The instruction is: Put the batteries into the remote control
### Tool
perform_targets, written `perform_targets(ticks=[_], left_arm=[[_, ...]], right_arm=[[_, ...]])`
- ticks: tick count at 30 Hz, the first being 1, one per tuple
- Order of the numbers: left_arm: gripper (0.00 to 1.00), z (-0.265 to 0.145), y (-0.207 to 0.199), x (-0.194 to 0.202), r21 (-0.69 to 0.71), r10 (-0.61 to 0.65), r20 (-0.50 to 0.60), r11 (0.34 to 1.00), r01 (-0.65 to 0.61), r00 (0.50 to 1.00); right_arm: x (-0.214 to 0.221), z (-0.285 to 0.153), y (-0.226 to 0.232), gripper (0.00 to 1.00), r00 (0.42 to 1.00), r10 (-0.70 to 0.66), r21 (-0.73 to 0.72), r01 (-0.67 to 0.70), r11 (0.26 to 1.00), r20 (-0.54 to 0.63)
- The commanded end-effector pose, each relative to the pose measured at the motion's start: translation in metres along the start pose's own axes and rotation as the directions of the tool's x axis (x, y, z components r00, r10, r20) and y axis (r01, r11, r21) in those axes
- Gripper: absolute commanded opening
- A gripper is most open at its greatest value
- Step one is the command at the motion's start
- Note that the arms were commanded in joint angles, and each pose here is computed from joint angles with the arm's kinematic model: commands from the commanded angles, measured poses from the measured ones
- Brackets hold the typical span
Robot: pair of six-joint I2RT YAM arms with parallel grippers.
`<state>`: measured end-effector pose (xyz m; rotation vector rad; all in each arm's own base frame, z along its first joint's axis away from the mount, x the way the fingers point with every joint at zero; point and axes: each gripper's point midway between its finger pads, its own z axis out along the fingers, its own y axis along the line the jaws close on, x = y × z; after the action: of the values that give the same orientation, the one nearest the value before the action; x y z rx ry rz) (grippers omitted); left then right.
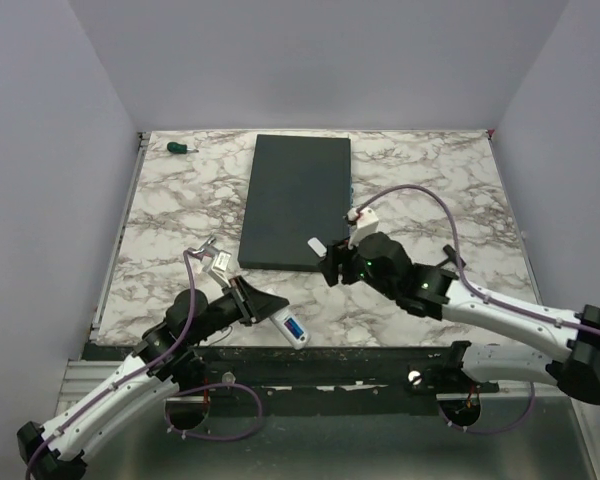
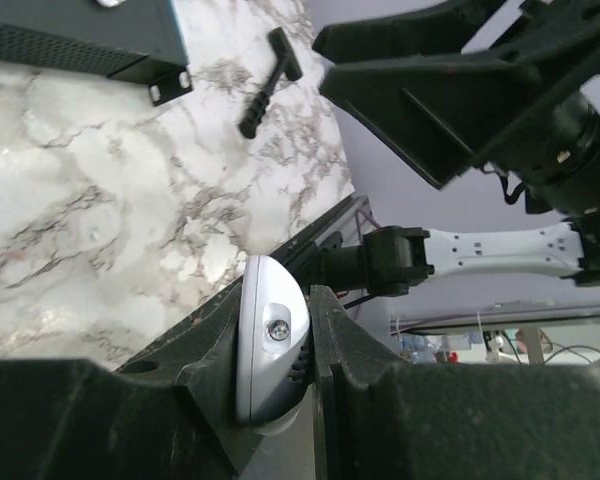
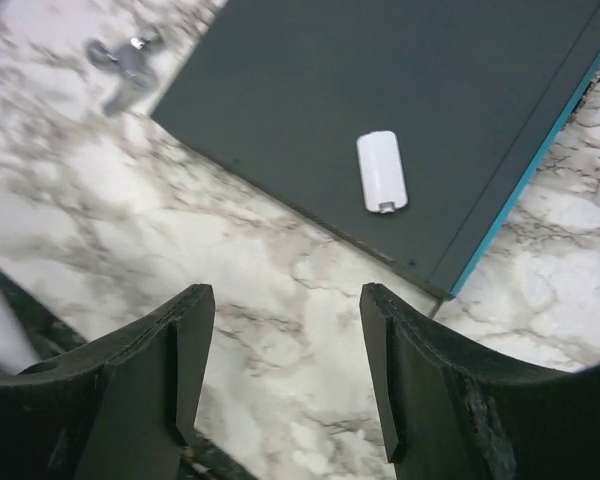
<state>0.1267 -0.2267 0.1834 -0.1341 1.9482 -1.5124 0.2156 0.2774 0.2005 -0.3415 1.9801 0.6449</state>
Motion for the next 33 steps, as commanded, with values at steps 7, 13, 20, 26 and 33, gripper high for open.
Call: perform_targets(ticks=[7, 13, 20, 26, 33], left_arm=[[0.0, -0.012, 0.009, -0.007, -0.068, -0.024, 0.047, 0.997, 0.027, 0.999], [0.0, -0.019, 0.008, -0.012, -0.086, 0.0, 0.069, 0.996, 0.006, 0.998], [0.0, -0.02, 0.006, -0.014, -0.082, -0.002, 0.081, 0.997, 0.009, 0.997], [0.0, -0.02, 0.005, -0.016, -0.079, 0.0, 0.086, 0.997, 0.007, 0.996], [0.0, -0.02, 0.005, -0.015, -0.085, 0.002, 0.081, 0.996, 0.005, 0.997]], right_arm=[[0.03, 0.071, -0.033, 0.73, 0.915, -0.291, -0.068, 0.283, 0.957, -0.279], [0.045, 0.093, -0.04, 0.81, 0.887, -0.332, -0.068, 0.328, 0.942, -0.321], [0.05, 0.109, -0.055, 0.73, 0.881, -0.337, 0.006, 0.359, 0.933, -0.333], [0.051, 0.12, -0.057, 0.68, 0.873, -0.359, 0.008, 0.383, 0.924, -0.331], [0.049, 0.128, -0.063, 0.62, 0.881, -0.35, 0.033, 0.379, 0.925, -0.317]])
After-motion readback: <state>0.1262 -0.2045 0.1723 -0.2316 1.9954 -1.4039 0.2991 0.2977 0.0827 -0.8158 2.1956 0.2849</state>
